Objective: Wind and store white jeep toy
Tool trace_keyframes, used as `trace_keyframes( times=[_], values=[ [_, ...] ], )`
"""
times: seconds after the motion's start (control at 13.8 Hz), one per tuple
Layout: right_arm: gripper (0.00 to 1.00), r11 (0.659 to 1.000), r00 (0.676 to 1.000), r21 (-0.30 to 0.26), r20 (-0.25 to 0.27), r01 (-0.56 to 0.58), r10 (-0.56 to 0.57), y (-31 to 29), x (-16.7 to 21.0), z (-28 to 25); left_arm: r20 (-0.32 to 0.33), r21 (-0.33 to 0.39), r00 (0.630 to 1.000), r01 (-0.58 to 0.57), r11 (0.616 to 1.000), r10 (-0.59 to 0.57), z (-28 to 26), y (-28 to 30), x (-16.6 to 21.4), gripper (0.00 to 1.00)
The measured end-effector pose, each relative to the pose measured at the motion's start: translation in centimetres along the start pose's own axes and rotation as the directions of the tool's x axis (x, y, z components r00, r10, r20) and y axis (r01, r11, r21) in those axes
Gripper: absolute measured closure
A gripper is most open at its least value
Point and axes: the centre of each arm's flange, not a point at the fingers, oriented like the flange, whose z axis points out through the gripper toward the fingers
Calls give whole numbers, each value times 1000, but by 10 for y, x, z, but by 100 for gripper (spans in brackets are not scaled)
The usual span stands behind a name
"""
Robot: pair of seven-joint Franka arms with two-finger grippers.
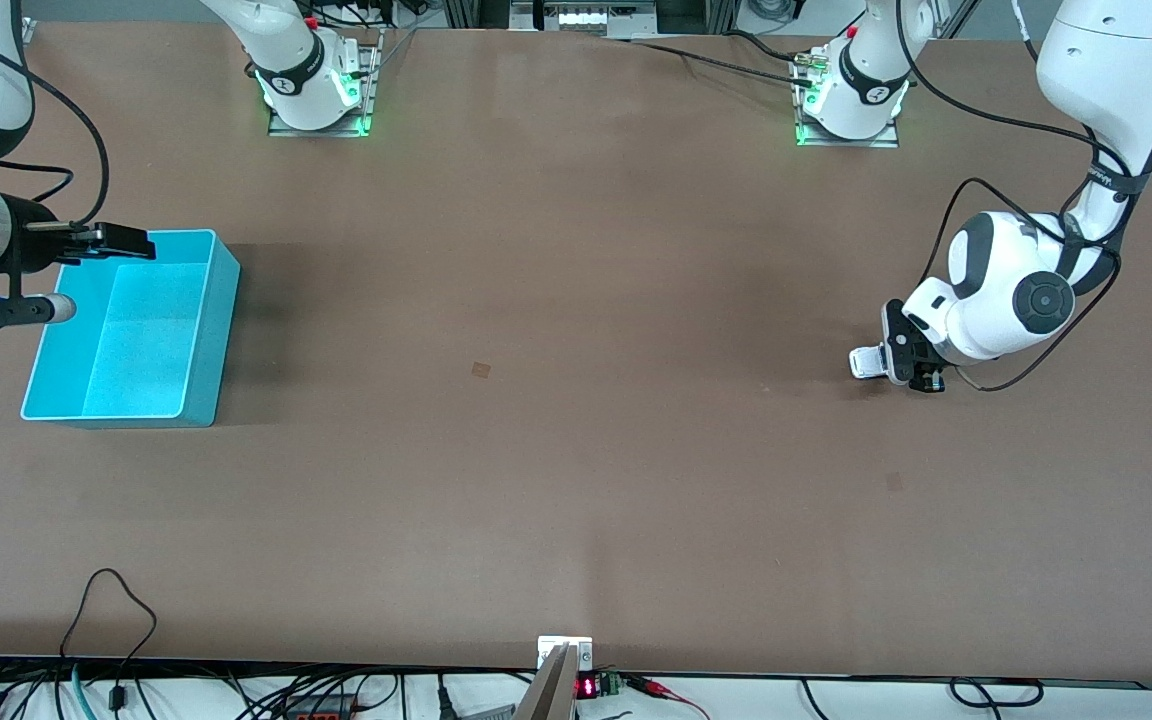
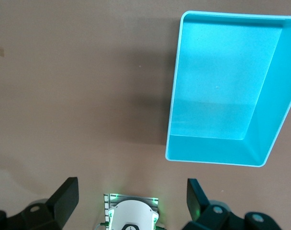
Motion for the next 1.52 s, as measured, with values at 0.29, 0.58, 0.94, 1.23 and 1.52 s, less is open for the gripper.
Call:
trace_keyframes(
  times=[0.29, 0.58, 0.94, 1.23, 1.52],
  values=[
    [0, 1000, 1000, 0, 0, 0, 0, 0, 0, 0, -1, 0, 999, -43, 999, 43, 0, 0, -4, 48],
    [0, 1000, 1000, 1, 5, 0, 0, 0, -1, 0, -2, 2, 999, -54, 999, 54, 1, 0, -9, 48],
    [0, 1000, 1000, 1, 12, 0, 0, 0, -1, 1, -2, 8, 999, -45, 999, 45, 1, 0, -21, 48],
    [0, 1000, 1000, 2, 20, 0, 0, 0, -2, 2, 7, 12, 999, -35, 999, 35, 1, 0, -39, 48],
    [0, 1000, 1000, 3, 26, 0, 0, 0, -3, 2, 35, 16, 998, -47, 999, 46, 2, 0, -55, 48]
  ],
)
